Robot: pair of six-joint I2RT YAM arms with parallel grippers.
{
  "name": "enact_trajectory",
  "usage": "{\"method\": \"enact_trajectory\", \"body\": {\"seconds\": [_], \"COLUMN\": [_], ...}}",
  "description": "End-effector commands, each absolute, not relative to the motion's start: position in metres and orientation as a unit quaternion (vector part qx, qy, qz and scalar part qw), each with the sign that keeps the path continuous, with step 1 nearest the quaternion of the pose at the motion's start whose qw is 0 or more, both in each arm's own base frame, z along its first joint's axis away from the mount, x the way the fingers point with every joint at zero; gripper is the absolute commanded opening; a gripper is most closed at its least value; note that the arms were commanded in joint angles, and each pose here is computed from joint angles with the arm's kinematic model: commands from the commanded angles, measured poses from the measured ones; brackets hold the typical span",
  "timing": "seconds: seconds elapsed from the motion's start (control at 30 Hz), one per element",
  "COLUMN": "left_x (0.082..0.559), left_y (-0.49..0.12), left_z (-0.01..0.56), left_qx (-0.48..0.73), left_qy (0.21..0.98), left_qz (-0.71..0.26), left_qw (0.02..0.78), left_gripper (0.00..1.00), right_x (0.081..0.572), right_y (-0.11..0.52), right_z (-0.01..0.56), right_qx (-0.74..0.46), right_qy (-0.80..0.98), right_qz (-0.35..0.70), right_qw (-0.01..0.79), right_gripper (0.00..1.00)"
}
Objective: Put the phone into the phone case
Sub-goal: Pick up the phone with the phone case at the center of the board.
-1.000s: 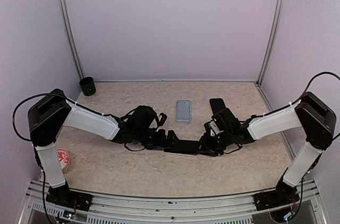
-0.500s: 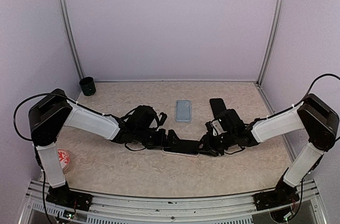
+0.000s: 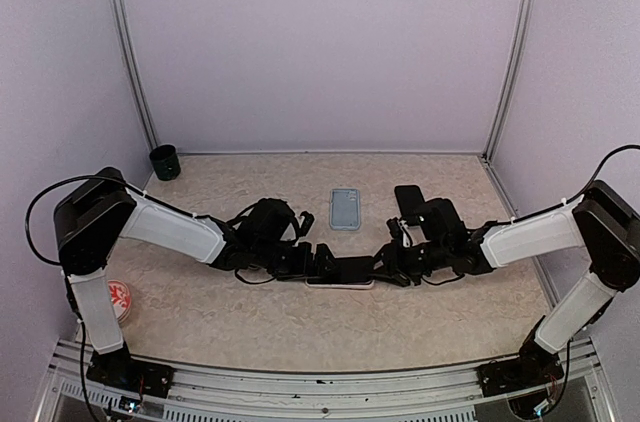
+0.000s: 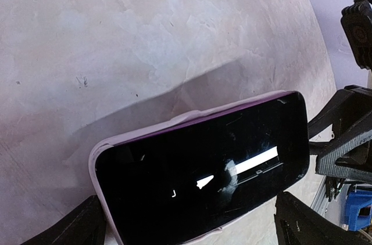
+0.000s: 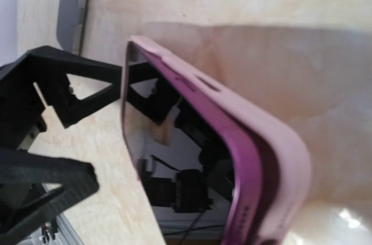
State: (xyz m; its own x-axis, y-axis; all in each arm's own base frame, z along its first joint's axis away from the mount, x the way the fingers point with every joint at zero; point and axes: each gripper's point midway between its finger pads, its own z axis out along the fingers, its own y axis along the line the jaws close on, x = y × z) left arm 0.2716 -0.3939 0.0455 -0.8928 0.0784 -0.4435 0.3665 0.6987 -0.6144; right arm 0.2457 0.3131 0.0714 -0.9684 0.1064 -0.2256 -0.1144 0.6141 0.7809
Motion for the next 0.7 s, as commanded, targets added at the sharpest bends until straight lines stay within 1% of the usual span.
{"method": "enact_trajectory", "body": {"seconds": [0.0, 0.17, 0.47, 0.67], "left_x": [0.248, 0.246, 0.249, 0.247], "left_y": [-0.394, -0.394, -0.396, -0.397], "left_z": [0.024, 0.021, 0.020, 0.017], "left_qx": [0.139, 0.138, 0.140, 0.140], "left_qy": [0.907, 0.907, 0.908, 0.909], "left_qz": [-0.370, -0.374, -0.366, -0.366], "left_qw": [0.144, 0.140, 0.147, 0.143], "left_gripper": [0.99, 0.99, 0.99, 0.99], "right_x": [0.260, 0.261, 0.257, 0.256], "right_y": [0.339, 0.340, 0.336, 0.337], "right_z": [0.115, 0.123, 0.118, 0.132], "right_qx": [-0.041, -0.050, -0.052, -0.055], "right_qy": [0.848, 0.845, 0.843, 0.823], "right_qz": [0.503, 0.504, 0.505, 0.532], "right_qw": [0.165, 0.173, 0.178, 0.193], "right_gripper": [0.32, 0.32, 0.32, 0.31]}}
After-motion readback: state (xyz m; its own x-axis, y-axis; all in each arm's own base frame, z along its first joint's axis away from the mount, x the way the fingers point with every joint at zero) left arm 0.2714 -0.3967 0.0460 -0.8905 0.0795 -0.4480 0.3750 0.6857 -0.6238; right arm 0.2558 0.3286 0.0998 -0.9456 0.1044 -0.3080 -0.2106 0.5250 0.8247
